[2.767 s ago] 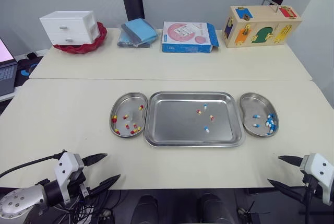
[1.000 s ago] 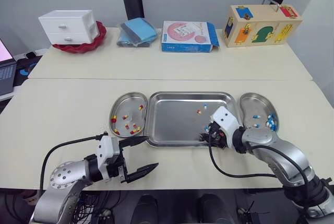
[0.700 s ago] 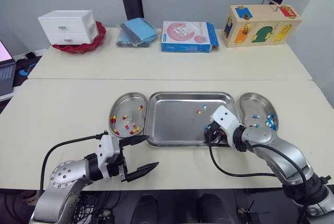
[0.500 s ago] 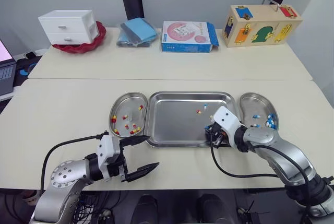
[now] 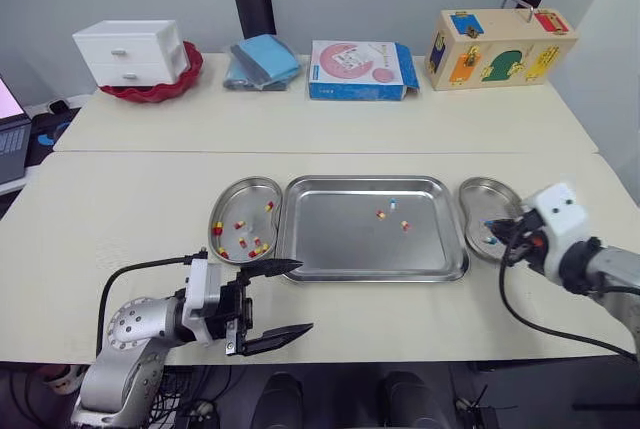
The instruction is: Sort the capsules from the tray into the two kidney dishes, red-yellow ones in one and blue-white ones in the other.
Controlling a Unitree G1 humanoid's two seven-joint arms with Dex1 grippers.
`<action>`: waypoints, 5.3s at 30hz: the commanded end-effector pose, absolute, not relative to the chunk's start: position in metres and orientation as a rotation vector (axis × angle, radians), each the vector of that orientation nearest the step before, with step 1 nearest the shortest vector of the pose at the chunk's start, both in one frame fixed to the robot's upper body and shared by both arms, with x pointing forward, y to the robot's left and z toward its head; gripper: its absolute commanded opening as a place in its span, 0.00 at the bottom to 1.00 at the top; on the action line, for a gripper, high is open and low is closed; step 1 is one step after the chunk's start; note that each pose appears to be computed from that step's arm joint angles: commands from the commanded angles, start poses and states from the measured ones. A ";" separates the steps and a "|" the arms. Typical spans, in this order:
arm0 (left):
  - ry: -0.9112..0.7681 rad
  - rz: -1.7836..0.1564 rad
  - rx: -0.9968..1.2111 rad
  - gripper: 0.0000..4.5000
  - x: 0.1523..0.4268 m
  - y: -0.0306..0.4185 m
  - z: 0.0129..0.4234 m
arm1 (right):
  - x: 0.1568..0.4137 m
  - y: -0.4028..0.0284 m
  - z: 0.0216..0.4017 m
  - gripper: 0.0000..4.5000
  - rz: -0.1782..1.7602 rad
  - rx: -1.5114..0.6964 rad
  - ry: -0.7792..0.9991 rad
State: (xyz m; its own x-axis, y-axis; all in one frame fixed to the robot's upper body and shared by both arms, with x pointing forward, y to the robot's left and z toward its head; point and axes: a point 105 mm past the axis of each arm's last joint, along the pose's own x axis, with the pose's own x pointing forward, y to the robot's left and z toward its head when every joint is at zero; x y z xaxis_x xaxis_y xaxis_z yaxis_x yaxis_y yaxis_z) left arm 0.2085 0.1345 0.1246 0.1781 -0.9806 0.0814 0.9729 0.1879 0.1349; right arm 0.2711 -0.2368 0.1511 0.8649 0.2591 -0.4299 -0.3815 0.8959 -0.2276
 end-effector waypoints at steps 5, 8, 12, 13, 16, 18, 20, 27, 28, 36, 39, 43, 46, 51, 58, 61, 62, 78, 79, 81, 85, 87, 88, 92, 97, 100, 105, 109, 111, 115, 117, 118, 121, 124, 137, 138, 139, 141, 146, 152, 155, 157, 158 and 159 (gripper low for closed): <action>-0.220 -1.413 0.059 1.00 0.209 0.129 0.133 | 0.275 -0.261 0.158 0.08 0.190 -0.344 0.384; -0.224 -1.402 0.056 1.00 0.209 0.128 0.134 | 0.276 -0.260 0.159 0.27 0.188 -0.346 0.361; -0.229 -1.377 0.050 1.00 0.211 0.129 0.137 | 0.276 -0.260 0.160 0.50 0.194 -0.342 0.348; -0.229 -1.368 0.048 1.00 0.211 0.129 0.138 | 0.275 -0.259 0.159 0.56 0.196 -0.341 0.347; -0.220 -1.315 0.041 1.00 0.213 0.133 0.141 | 0.273 -0.257 0.161 0.74 0.219 -0.357 0.320; -0.206 -1.264 0.037 1.00 0.215 0.138 0.144 | 0.270 -0.254 0.163 0.90 0.244 -0.387 0.282; -0.155 -1.169 0.065 1.00 0.219 0.147 0.141 | 0.266 -0.250 0.161 0.98 0.285 -0.397 0.251; 0.090 -0.880 0.160 1.00 0.225 0.198 0.125 | 0.246 -0.252 0.140 0.98 0.415 -0.450 0.243; 0.122 -0.831 0.166 1.00 0.223 0.212 0.123 | 0.241 -0.251 0.138 0.98 0.461 -0.486 0.225; 0.313 -0.537 0.189 1.00 0.197 0.299 0.096 | 0.209 -0.262 0.110 0.98 0.693 -0.436 0.335; 0.354 -0.472 0.162 1.00 0.185 0.315 0.090 | 0.204 -0.267 0.102 0.98 0.715 -0.439 0.368; 0.385 -0.425 0.157 1.00 0.175 0.326 0.085 | 0.201 -0.267 0.096 0.98 0.733 -0.455 0.377; 0.395 -0.420 0.159 1.00 0.172 0.325 0.084 | 0.201 -0.264 0.095 0.98 0.747 -0.462 0.373; 0.410 -0.441 0.156 1.00 0.168 0.314 0.083 | 0.202 -0.251 0.099 0.98 0.808 -0.467 0.317; 0.398 -0.489 0.153 1.00 0.173 0.294 0.091 | 0.217 -0.216 0.121 0.98 0.817 -0.399 0.136; 0.376 -0.538 0.144 1.00 0.177 0.279 0.097 | 0.221 -0.203 0.122 0.98 0.819 -0.384 0.105; 0.367 -0.556 0.141 1.00 0.178 0.273 0.099 | 0.222 -0.200 0.122 0.98 0.819 -0.384 0.100; 0.156 -0.827 0.130 1.00 0.259 0.122 0.132 | 0.211 -0.183 0.112 0.98 0.804 -0.356 0.109; 0.152 -0.826 0.143 1.00 0.266 0.115 0.131 | 0.211 -0.182 0.112 0.98 0.797 -0.348 0.107; 0.139 -0.825 0.138 1.00 0.280 0.103 0.131 | 0.211 -0.180 0.112 0.98 0.789 -0.340 0.103; 0.132 -0.866 0.143 1.00 0.305 0.065 0.124 | 0.210 -0.180 0.109 0.98 0.755 -0.327 0.098; 0.131 -0.871 0.143 1.00 0.316 0.053 0.120 | 0.210 -0.179 0.109 0.98 0.742 -0.324 0.092; 0.130 -0.878 0.142 1.00 0.320 0.046 0.118 | 0.211 -0.179 0.109 0.98 0.733 -0.320 0.090; 0.121 -0.910 0.165 0.96 0.333 0.023 0.112 | 0.211 -0.175 0.110 0.99 0.714 -0.310 0.082; 0.117 -0.917 0.170 0.66 0.349 0.003 0.109 | 0.209 -0.172 0.109 1.00 0.703 -0.301 0.087; 0.115 -0.910 0.167 0.66 0.357 -0.006 0.109 | 0.207 -0.171 0.108 1.00 0.701 -0.298 0.091; 0.133 -0.915 0.190 0.66 0.362 -0.014 0.103 | 0.205 -0.170 0.107 1.00 0.696 -0.294 0.096; 0.161 -0.910 0.206 0.66 0.367 -0.014 0.097 | 0.205 -0.169 0.106 1.00 0.696 -0.291 0.100; 0.167 -0.914 0.220 0.66 0.368 -0.015 0.095 | 0.205 -0.168 0.106 1.00 0.696 -0.290 0.100; 0.172 -0.933 0.227 0.66 0.369 -0.022 0.094 | 0.206 -0.166 0.107 1.00 0.695 -0.289 0.097; 0.175 -0.936 0.237 0.66 0.370 -0.024 0.093 | 0.206 -0.165 0.108 1.00 0.695 -0.287 0.097; 0.182 -0.939 0.242 0.66 0.370 -0.025 0.092 | 0.206 -0.165 0.108 1.00 0.695 -0.287 0.097; 0.201 -0.952 0.261 0.66 0.371 -0.027 0.089 | 0.206 -0.164 0.109 1.00 0.694 -0.286 0.097; 0.216 -0.957 0.280 0.58 0.371 -0.027 0.087 | 0.206 -0.163 0.110 1.00 0.693 -0.285 0.098; 0.188 -0.968 0.268 0.08 0.367 -0.022 0.095 | 0.207 -0.164 0.110 1.00 0.689 -0.287 0.101; 0.163 -0.964 0.260 0.08 0.366 -0.019 0.104 | 0.207 -0.164 0.110 1.00 0.688 -0.288 0.099; 0.146 -0.961 0.255 0.08 0.364 -0.016 0.110 | 0.208 -0.164 0.111 1.00 0.687 -0.288 0.097; 0.121 -0.954 0.245 0.08 0.360 -0.010 0.121 | 0.208 -0.164 0.111 1.00 0.688 -0.292 0.093; 0.100 -0.906 0.234 0.08 0.347 0.028 0.144 | 0.208 -0.162 0.109 1.00 0.738 -0.349 0.089; 0.146 -0.779 0.243 0.08 0.327 0.099 0.161 | 0.209 -0.145 0.116 1.00 0.924 -0.414 0.032; 0.147 -0.690 0.232 0.08 0.320 0.128 0.168 | 0.212 -0.128 0.124 1.00 1.014 -0.421 -0.035; 0.164 -0.638 0.238 0.08 0.313 0.147 0.168 | 0.213 -0.116 0.129 1.00 1.081 -0.403 -0.070; 0.176 -0.615 0.235 0.08 0.308 0.156 0.167 | 0.214 -0.110 0.131 1.00 1.112 -0.389 -0.083; 0.192 -0.588 0.242 0.08 0.304 0.166 0.165 | 0.214 -0.105 0.133 1.00 1.144 -0.373 -0.094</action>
